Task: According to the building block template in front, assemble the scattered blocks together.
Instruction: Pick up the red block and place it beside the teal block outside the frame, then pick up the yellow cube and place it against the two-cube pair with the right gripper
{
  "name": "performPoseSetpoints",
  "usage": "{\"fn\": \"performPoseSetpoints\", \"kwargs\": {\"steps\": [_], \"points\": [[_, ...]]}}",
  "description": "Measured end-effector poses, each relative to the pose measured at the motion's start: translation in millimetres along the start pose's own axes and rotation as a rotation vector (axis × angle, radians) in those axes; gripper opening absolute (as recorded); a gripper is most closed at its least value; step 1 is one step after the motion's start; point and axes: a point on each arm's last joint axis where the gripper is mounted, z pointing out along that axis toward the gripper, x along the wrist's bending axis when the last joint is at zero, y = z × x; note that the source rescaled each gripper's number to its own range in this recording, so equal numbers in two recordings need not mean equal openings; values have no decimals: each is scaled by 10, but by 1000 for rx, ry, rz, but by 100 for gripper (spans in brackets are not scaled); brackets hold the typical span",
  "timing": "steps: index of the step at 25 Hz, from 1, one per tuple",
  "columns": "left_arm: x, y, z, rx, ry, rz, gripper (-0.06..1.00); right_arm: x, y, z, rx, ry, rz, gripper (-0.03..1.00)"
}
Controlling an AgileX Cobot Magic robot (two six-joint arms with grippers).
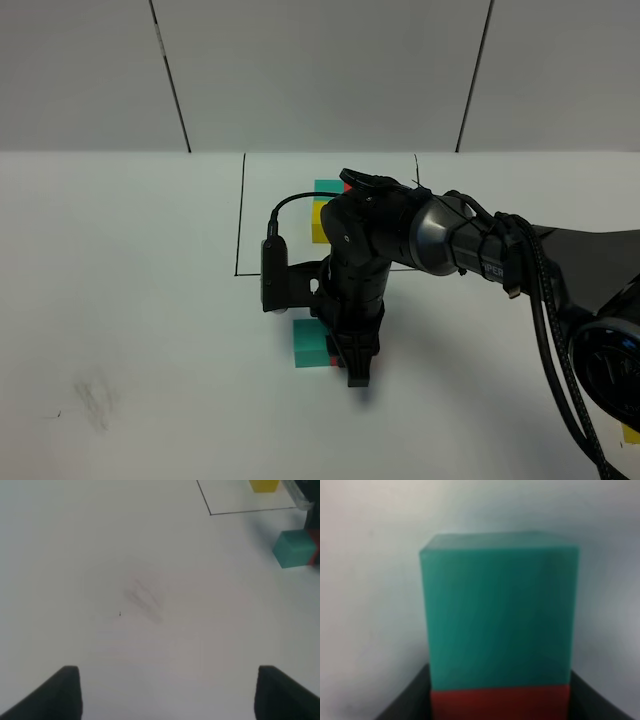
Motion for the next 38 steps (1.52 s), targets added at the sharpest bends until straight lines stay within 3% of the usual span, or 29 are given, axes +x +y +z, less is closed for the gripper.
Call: {"fn": "performPoseSetpoints", "kwargs": {"steps": [4,7,10,12,14,18,23,25,30,38], "points": [[0,0,0,0,0,0,74,1,-1,7,1,1,-1,5],[0,0,0,0,0,0,74,5,-17,48,18,6,-5,36],[0,0,0,0,0,0,74,7,-19,11,18,3,20,74],[0,0,0,0,0,0,74,10,-31,-86,25,-1,47,90],[0,0,0,0,0,0,74,15,-53,-247,39,-9,90,96],[0,0,0,0,0,0,74,46,-181,-637,91,1,314,99],[0,0,0,0,0,0,74,-100,-614,-1049,97,-35,855,91],[0,0,0,0,0,0,74,-111,-824,-1167,102,-67,1004,85],[0,0,0,0,0,0,74,179,-1320,-1443,110,-150,1201,73],[0,0,0,0,0,0,74,763,-2154,-1419,3,-250,1454,71]]}}
